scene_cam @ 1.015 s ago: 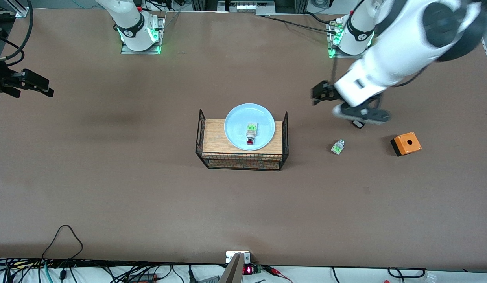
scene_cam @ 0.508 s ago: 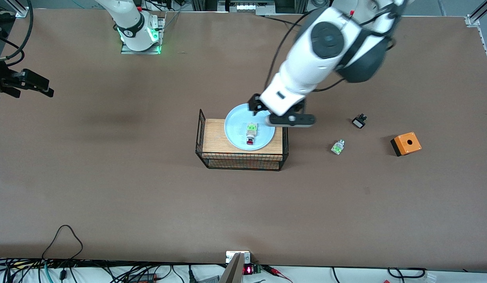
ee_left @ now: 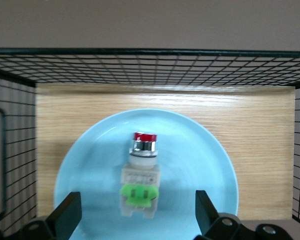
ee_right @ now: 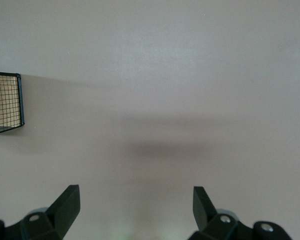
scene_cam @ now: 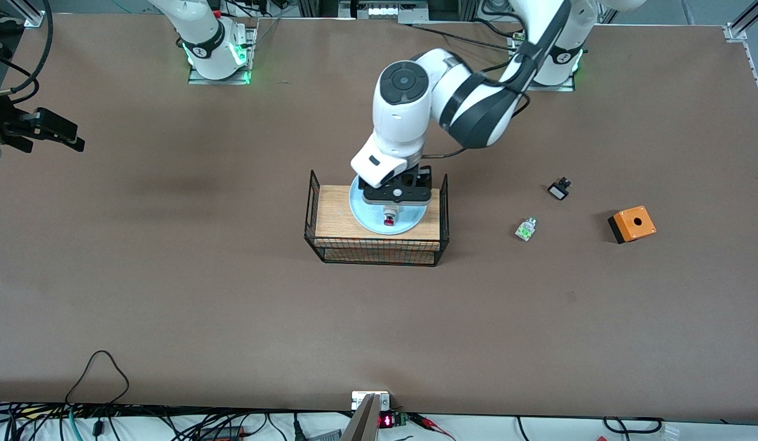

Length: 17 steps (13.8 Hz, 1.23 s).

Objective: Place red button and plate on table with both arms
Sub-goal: 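Lower the left gripper and grasp the red button, then lift the red button and carry it beside the orange box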

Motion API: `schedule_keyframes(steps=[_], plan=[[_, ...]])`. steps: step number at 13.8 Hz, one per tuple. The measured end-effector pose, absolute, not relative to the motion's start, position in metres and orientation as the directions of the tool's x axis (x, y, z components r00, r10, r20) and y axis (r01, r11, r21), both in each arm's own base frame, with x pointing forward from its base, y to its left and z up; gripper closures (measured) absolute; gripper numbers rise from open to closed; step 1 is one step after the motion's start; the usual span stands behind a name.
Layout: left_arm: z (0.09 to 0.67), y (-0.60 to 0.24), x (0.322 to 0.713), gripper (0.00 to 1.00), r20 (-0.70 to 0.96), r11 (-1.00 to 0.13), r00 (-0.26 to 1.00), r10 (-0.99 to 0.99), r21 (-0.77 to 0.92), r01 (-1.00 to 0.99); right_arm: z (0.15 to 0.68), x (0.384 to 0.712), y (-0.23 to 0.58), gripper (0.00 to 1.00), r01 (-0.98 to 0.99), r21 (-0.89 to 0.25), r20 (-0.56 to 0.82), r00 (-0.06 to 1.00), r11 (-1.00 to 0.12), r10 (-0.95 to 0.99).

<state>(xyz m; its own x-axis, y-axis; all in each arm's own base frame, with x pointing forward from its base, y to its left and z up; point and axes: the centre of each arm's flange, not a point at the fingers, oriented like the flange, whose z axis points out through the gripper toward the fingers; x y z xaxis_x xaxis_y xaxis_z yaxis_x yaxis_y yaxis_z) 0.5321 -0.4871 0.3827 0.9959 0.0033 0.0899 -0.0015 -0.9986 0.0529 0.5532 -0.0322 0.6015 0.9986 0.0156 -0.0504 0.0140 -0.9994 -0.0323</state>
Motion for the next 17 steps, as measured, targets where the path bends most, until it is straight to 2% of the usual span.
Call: schedule_keyframes(steps=[4, 6, 11, 14, 17], plan=[[0.353, -0.492, 0.533, 0.00, 0.086, -0.999, 0.996, -0.009, 0.047, -0.013, 0.601, 0.553, -0.032, 0.00, 0.015, -0.032, -0.051, 0.999, -0.999, 0.017], [0.349, -0.492, 0.533, 0.04, 0.082, -0.999, 0.997, -0.010, 0.043, -0.014, 0.601, 0.553, -0.031, 0.00, 0.016, -0.032, -0.052, 0.999, -0.999, 0.018], [0.342, -0.494, 0.526, 0.59, 0.066, -0.999, 0.998, -0.019, 0.036, -0.021, 0.601, 0.553, -0.031, 0.00, 0.017, -0.032, -0.052, 0.998, -0.999, 0.018], [0.356, -0.493, 0.528, 0.59, 0.081, -0.999, 0.997, -0.016, 0.047, -0.020, 0.601, 0.553, -0.031, 0.00, 0.017, -0.033, -0.052, 0.998, -0.999, 0.018], [0.419, -0.479, 0.529, 0.59, 0.084, -0.999, 0.996, 0.003, 0.033, 0.000, 0.601, 0.553, -0.031, 0.00, 0.017, -0.033, -0.053, 0.998, -0.999, 0.018]])
